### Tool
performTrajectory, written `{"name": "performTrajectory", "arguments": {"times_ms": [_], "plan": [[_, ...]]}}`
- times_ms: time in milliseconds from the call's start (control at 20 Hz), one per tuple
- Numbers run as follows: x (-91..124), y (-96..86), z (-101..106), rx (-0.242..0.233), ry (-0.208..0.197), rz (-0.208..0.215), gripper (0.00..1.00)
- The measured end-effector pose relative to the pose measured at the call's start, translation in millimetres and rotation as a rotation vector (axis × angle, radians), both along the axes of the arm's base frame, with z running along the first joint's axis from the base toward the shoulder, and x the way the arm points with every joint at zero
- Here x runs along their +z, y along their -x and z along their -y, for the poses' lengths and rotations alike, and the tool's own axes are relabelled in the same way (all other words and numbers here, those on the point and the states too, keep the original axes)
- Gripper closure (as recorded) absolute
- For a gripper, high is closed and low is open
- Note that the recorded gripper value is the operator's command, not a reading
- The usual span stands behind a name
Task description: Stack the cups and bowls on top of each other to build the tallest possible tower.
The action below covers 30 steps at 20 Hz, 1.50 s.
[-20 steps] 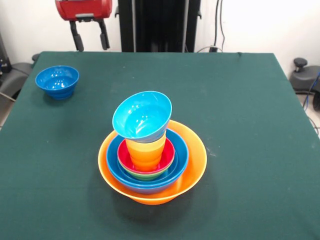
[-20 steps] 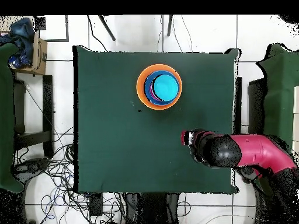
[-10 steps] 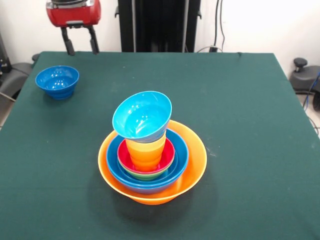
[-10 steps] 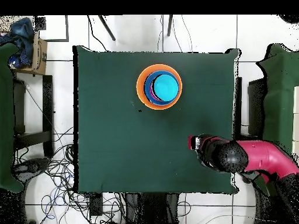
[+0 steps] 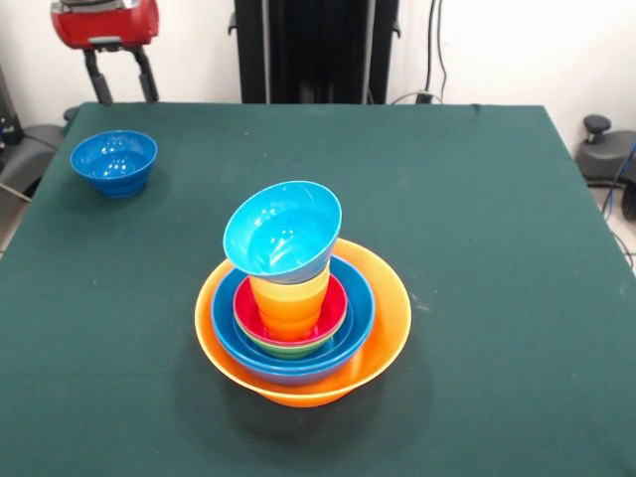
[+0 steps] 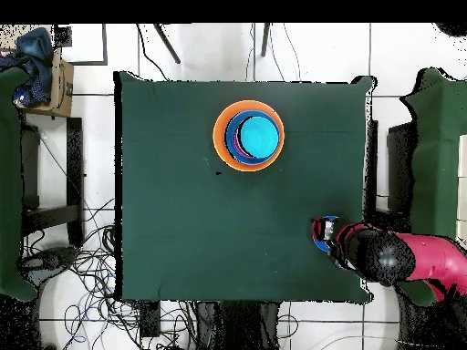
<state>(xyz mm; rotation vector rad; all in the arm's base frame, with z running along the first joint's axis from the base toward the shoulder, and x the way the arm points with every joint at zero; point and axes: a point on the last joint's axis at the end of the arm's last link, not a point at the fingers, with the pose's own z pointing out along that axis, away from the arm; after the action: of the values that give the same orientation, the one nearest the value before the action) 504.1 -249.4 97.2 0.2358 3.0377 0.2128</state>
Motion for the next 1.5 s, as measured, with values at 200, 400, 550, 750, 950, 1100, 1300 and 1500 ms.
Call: {"name": "performTrajectory", "arguments": {"times_ms": [200,400,550,750,950,1100,1300,1500], "plan": [[1,-0.3,2,-0.001,0.000,0.003,0.00],[1,-5.2,-4,0.013,0.002,0.006,0.00],[1,-9.5,-9,0.028,0.009,0.010,0.00],[-2,-14.1,-15,0.057,0.021,0.014,0.00],[-10,-20.2,-25,0.092,0.028,0.019,0.00],[-18,-25.5,-35,0.126,0.033,0.023,0.00],[-22,-29.0,-42,0.145,0.032,0.025,0.00],[-24,-31.9,-45,0.146,0.029,0.025,0.00]]}}
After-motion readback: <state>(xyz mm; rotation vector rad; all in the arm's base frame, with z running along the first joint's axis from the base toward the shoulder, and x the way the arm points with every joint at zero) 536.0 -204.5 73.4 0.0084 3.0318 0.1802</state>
